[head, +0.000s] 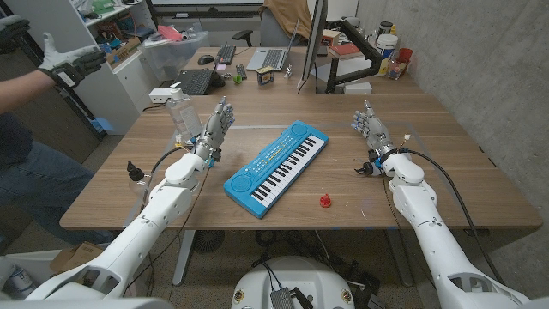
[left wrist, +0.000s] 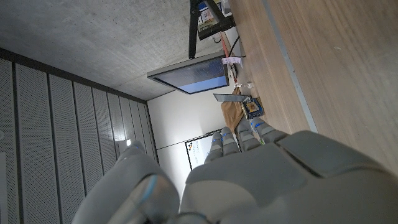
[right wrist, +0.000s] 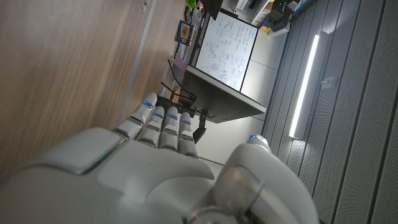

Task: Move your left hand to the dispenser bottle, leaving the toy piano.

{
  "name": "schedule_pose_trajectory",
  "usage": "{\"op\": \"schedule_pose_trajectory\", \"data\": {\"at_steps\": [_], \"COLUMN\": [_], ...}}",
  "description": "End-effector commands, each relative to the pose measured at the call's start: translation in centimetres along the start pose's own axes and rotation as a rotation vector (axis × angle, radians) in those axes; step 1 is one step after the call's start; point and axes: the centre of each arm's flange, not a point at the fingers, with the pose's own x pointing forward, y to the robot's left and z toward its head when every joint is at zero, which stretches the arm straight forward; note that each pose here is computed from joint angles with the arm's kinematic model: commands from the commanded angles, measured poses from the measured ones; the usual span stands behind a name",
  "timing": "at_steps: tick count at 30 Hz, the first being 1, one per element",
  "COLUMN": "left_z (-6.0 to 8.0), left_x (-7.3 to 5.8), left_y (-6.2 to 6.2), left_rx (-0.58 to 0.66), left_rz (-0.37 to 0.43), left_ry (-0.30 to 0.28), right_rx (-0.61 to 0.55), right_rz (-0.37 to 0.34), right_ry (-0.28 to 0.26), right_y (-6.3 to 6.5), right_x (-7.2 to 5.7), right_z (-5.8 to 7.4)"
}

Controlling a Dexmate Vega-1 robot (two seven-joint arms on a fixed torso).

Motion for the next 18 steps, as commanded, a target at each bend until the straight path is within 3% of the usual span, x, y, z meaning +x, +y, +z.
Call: {"op": "schedule_pose_trajectory", "data": {"at_steps": [1,18], "left_z": [1.0,2.4], "left_x": [-0.7,-1.8], "left_y": [0.2,0.3], "left_rx": [0.034,0.067], "left_rz": [0.005,0.010], "left_ry": [-0.001,-0.038], "right_rx": [-0.011,-0.012], "right_rz": [-0.014,-0.029], "right_ry": [0.019,0.029], "right_y": [0.0,-0.1], "right_x": [0.0,-0.4], "right_z": [0.0,-0.1]}}
